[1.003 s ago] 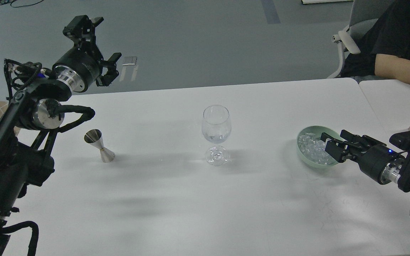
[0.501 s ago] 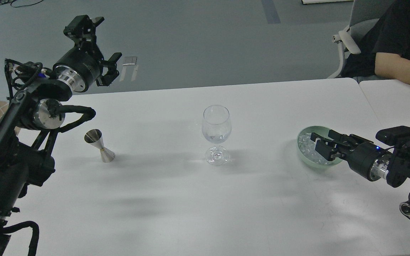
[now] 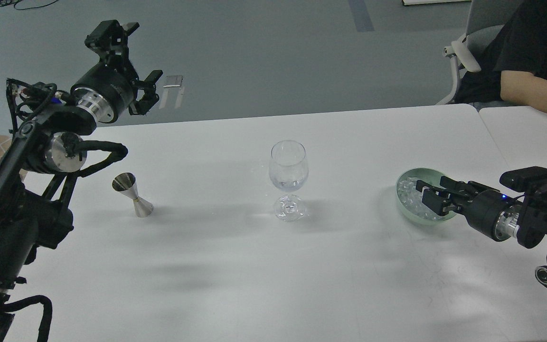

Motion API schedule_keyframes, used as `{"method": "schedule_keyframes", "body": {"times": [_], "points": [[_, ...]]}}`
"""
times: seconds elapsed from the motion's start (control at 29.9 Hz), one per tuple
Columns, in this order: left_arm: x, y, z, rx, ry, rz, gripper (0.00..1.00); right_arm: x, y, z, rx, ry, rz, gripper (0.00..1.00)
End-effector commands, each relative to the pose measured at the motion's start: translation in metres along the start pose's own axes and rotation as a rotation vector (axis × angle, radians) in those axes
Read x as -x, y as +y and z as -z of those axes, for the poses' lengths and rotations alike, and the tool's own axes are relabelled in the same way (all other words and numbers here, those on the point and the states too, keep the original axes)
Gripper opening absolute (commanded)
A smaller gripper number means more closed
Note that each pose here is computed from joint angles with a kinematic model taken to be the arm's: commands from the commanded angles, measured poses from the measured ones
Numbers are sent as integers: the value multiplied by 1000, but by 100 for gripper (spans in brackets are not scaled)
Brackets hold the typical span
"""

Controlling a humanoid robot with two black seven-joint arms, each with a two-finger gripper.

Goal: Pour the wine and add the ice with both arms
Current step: 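Close the right gripper on ice cubes in the bowl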

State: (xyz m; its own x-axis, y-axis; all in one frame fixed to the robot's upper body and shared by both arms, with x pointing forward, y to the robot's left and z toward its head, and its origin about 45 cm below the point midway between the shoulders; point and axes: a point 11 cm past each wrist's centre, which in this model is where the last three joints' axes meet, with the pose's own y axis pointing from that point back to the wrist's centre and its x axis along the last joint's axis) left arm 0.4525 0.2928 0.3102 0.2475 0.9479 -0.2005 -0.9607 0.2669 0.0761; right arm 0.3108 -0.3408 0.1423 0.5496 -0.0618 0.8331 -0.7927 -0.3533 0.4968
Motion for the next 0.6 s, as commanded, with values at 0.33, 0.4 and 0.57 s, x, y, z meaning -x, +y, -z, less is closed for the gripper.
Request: {"method": "schedule_keyframes", "body": {"times": [0.33, 0.4, 0.57], "points": [[0, 0, 0, 2, 0, 1, 98, 4, -3, -2, 7, 1, 46, 63], [0, 0, 0, 2, 0, 1, 98, 4, -3, -2, 7, 1, 46, 62], [0, 0, 0, 1, 1, 0, 98, 8, -3, -2, 5, 1, 55, 60]]}}
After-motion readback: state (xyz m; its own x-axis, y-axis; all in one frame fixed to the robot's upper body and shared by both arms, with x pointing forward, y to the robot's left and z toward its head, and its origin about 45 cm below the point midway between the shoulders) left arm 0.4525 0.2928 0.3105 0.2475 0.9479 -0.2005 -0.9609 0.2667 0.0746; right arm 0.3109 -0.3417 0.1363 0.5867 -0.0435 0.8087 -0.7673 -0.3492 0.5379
